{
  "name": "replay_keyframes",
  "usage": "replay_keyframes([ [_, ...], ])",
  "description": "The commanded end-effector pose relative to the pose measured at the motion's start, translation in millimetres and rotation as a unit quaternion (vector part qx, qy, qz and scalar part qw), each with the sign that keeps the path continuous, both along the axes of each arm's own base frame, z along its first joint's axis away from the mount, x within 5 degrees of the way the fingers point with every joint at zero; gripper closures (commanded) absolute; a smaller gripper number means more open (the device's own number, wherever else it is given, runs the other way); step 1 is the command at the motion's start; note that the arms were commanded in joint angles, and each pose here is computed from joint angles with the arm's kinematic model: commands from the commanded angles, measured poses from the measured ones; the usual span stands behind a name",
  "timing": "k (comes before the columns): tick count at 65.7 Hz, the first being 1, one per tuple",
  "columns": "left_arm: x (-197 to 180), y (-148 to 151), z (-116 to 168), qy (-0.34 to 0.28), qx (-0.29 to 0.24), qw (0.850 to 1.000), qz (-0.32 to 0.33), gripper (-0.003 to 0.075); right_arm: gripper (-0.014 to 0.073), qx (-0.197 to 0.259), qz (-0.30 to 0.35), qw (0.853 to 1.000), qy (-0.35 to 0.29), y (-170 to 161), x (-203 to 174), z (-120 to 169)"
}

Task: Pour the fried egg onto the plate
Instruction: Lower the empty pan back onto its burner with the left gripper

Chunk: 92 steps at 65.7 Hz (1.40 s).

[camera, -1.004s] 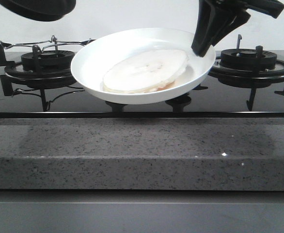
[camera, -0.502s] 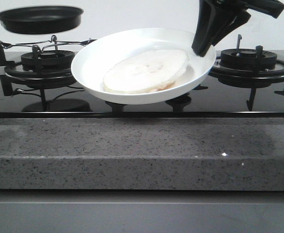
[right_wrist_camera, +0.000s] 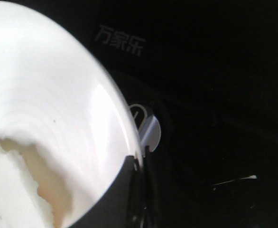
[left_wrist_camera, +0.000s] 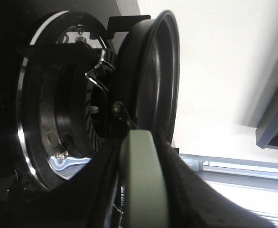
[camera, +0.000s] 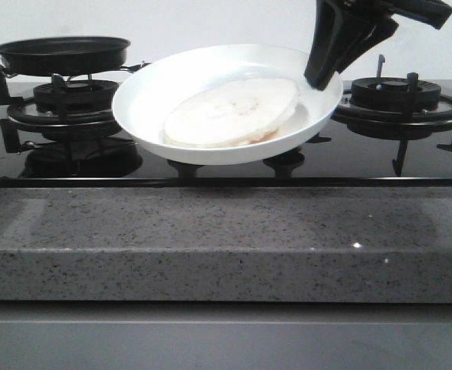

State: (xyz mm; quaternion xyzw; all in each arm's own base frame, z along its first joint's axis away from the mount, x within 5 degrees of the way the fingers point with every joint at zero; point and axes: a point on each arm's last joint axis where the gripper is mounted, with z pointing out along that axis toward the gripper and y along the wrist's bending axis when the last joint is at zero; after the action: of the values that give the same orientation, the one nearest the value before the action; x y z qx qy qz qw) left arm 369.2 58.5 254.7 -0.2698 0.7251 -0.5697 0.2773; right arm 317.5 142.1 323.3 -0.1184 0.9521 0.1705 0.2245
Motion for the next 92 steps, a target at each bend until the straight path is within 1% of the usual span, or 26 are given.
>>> replay_keyframes([
  [1, -3.0, -1.7, 32.1, -0.052, -0.023, 0.998, -0.001, 0.0442, 0.0662, 0.032, -0.007, 0.998, -0.051, -0.9, -5.1, 27.5],
  [10, -4.1, -2.8, 36.0, -0.079, -0.011, 0.997, -0.018, 0.0287, 0.0662, 0.032, -0.007, 0.998, -0.051, -0.9, -5.1, 27.5],
  [13, -3.9, -3.1, 38.9, -0.085, -0.011, 0.996, -0.024, 0.0246, 0.0662, 0.032, -0.007, 0.998, -0.051, -0.9, -5.1, 27.5],
  [17, -3.7, -1.7, 44.3, -0.095, -0.009, 0.995, -0.027, 0.0225, 0.0662, 0.032, -0.007, 0.998, -0.051, -0.9, -5.1, 27.5],
  [25, -2.9, 1.8, 53.2, -0.108, 0.007, 0.994, -0.030, 0.0223, 0.0662, 0.032, -0.007, 0.998, -0.051, -0.9, -5.1, 27.5],
  [33, -2.1, 3.5, 59.6, -0.103, 0.052, 0.992, -0.044, 0.0223, 0.0662, 0.032, -0.007, 0.998, -0.051, -0.9, -5.1, 27.5],
  [41, -1.7, 5.3, 63.5, -0.084, 0.092, 0.991, -0.047, 0.0223, 0.0662, 0.032, -0.007, 0.998, -0.051, -0.9, -5.1, 27.5],
  [50, -2.7, 8.4, 72.5, -0.072, 0.138, 0.987, -0.032, 0.0223, 0.0662, 0.032, -0.007, 0.998, -0.051, -0.9, -5.1, 27.5],
  [57, -6.9, 14.4, 84.7, -0.060, 0.192, 0.980, -0.011, 0.0223, 0.0662, 0.032, -0.006, 0.998, -0.051, -0.9, -5.1, 27.4],
  [61, -10.9, 15.9, 95.1, -0.064, 0.215, 0.975, 0.000, 0.0225, 0.0662, 0.032, -0.006, 0.998, -0.051, -0.9, -5.1, 27.4],
  [71, -26.7, 15.8, 127.1, -0.088, 0.279, 0.956, 0.026, 0.0226, 0.0662, 0.032, -0.006, 0.998, -0.051, -0.9, -5.1, 27.4],
  [74, -35.2, 13.8, 140.7, -0.101, 0.305, 0.946, 0.034, 0.0226, 0.0662, 0.032, -0.006, 0.998, -0.051, -0.9, -5.1, 27.4],
  [76, -44.1, 10.1, 151.1, -0.111, 0.330, 0.937, 0.035, 0.0226, 0.0662, 0.032, -0.006, 0.998, -0.051, -0.9, -5.1, 27.4],
  [85, -73.5, -3.4, 177.4, -0.132, 0.398, 0.907, 0.041, 0.0226, 0.0662, 0.032, -0.006, 0.998, -0.051, -0.9, -5.1, 27.4],
  [89, -90.7, -13.0, 188.8, -0.142, 0.442, 0.885, 0.033, 0.0226, 0.0662, 0.032, -0.006, 0.998, -0.051, -0.9, -5.1, 27.4],
  [90, -96.8, -15.4, 192.3, -0.143, 0.457, 0.877, 0.032, 0.0226, 0.0662, 0.032, -0.006, 0.998, -0.051, -0.9, -5.1, 27.4],
  [92, -105.1, -20.3, 196.8, -0.143, 0.475, 0.867, 0.030, 0.0226, 0.0662, 0.032, -0.006, 0.998, -0.051, -0.9, -5.1, 27.4],
])
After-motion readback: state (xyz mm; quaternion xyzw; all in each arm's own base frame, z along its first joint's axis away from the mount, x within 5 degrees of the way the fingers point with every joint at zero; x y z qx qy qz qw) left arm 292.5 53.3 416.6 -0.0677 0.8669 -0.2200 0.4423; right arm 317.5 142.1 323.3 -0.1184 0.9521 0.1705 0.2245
